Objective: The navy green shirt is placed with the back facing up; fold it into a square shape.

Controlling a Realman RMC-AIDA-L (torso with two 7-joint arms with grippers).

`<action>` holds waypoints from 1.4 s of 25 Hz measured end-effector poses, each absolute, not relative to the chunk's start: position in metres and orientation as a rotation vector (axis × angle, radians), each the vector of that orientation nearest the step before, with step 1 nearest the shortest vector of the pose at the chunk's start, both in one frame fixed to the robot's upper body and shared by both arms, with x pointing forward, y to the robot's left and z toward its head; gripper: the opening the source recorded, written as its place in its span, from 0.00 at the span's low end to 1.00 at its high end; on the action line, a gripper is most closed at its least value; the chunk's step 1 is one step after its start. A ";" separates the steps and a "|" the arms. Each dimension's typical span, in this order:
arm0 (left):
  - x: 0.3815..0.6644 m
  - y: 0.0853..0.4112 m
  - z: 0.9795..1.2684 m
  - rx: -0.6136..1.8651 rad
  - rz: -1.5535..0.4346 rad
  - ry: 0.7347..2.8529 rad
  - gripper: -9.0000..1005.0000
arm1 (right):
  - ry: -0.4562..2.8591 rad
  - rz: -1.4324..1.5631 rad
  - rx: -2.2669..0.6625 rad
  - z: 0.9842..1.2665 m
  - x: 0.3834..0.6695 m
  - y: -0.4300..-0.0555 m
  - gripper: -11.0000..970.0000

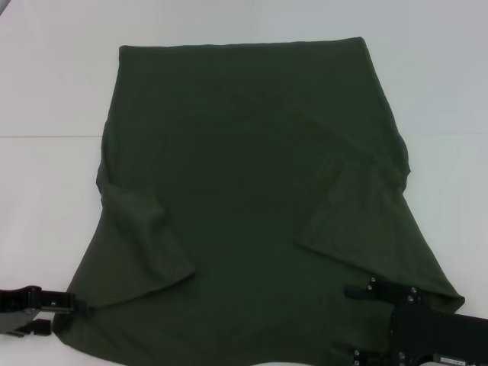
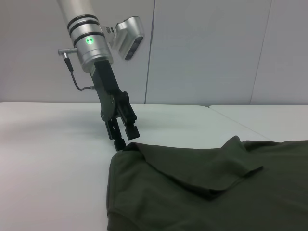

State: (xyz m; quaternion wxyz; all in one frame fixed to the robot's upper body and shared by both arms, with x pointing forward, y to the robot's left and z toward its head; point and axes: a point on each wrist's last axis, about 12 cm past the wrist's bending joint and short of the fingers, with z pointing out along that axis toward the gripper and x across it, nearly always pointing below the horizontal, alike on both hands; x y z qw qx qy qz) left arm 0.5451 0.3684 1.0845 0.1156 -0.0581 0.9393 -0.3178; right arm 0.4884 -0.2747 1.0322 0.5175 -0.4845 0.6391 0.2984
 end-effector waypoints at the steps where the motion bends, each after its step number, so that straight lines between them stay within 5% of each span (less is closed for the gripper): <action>1: 0.545 0.368 1.084 -0.173 -0.930 2.751 0.83 | 1.534 0.716 -1.163 1.032 0.488 -0.275 0.85; 35: 0.559 0.330 1.083 -0.075 -1.005 2.725 0.78 | 1.538 0.718 -1.159 1.031 0.488 -0.274 0.85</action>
